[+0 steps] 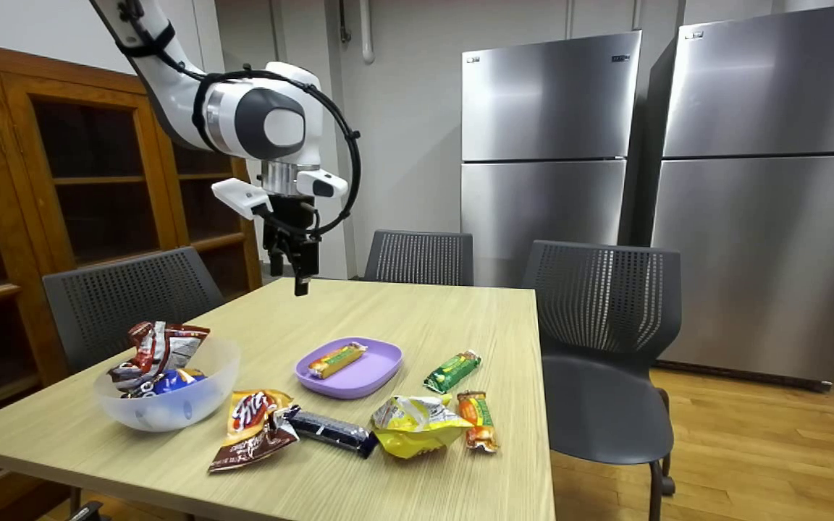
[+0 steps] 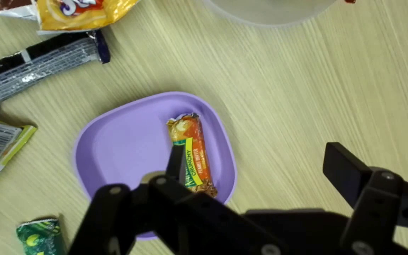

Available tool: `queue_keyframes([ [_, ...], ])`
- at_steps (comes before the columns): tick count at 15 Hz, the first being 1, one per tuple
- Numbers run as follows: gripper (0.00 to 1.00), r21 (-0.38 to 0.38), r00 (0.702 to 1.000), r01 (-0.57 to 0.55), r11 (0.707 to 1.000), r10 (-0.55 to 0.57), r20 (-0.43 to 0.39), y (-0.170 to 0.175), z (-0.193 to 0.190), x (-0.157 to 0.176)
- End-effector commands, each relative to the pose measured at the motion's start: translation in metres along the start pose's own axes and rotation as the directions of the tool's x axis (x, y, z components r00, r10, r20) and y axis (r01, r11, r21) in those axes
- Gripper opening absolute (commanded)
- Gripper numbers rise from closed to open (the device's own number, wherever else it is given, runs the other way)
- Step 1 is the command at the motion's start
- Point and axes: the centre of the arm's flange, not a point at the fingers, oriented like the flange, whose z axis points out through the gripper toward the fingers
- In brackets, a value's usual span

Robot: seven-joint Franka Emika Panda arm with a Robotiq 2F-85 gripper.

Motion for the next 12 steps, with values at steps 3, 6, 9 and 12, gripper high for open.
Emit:
queue_keyframes([
  [3,1.0,-0.016,0.998,-0.022,1.0,0.021,-0.061,0.035,-0.017,0.027],
  [6,1.0,-0.038,0.995,-0.023,0.999,0.019,-0.093,0.053,-0.015,0.046],
  [9,1.0,-0.057,0.993,-0.028,0.998,0.021,-0.117,0.069,-0.012,0.063],
  [12,1.0,-0.08,0.988,-0.038,0.996,0.025,-0.155,0.085,-0.003,0.081],
])
